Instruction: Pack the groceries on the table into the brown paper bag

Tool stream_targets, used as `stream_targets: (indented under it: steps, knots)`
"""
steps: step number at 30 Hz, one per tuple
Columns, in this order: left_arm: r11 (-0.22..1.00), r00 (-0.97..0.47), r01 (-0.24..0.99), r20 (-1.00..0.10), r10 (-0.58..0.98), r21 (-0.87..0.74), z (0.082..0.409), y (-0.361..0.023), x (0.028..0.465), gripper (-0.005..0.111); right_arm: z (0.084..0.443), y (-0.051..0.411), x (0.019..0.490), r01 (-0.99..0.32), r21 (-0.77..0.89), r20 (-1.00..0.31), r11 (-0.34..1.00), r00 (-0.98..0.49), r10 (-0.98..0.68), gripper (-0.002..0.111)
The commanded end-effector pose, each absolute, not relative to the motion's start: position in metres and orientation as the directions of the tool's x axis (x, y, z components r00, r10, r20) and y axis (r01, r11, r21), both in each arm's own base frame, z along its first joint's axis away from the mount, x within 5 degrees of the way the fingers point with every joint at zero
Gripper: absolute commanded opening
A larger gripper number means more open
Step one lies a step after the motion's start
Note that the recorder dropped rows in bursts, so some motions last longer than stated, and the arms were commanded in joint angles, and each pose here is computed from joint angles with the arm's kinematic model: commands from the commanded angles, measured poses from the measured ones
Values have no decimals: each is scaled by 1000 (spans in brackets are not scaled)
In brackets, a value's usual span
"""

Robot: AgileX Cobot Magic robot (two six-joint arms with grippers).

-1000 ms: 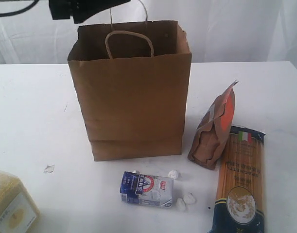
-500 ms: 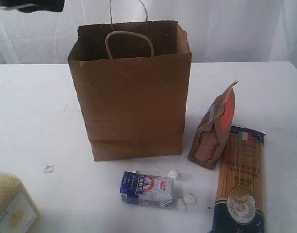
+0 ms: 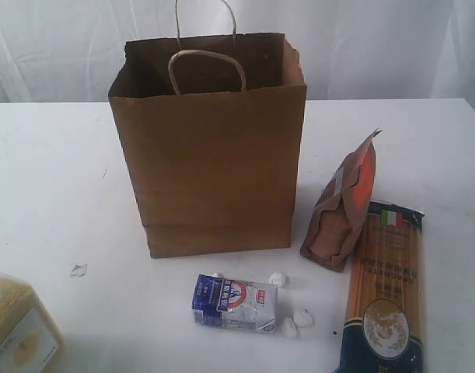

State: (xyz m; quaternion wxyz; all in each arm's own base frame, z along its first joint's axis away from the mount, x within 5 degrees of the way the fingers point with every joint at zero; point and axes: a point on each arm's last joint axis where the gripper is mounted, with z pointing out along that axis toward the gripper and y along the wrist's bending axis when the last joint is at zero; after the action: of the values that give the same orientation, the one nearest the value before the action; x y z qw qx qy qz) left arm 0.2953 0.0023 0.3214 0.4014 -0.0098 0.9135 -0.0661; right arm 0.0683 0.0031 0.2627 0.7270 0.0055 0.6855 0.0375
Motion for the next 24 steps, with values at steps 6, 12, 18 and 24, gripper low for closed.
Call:
stream_targets:
  steps: [6, 12, 18, 24]
  knots:
    - [971, -403, -154, -886, -229, -180, 310, 24, 172, 0, 263, 3, 68, -44, 49, -996, 998, 67, 52, 0]
    - [989, 147, -142, -989, -12, -33, 383, 12, 83, 0, 274, 2, 66, -44, 81, -979, 996, 184, 88, 0]
    - [988, 127, -147, -989, 71, 52, 376, 11, 79, 0, 307, -2, 56, -46, 99, -839, 994, 533, 108, 0]
    - [954, 122, -138, -961, -250, -265, 326, 16, 95, 0, 384, 16, 73, -168, -65, -752, 984, 656, 63, 0]
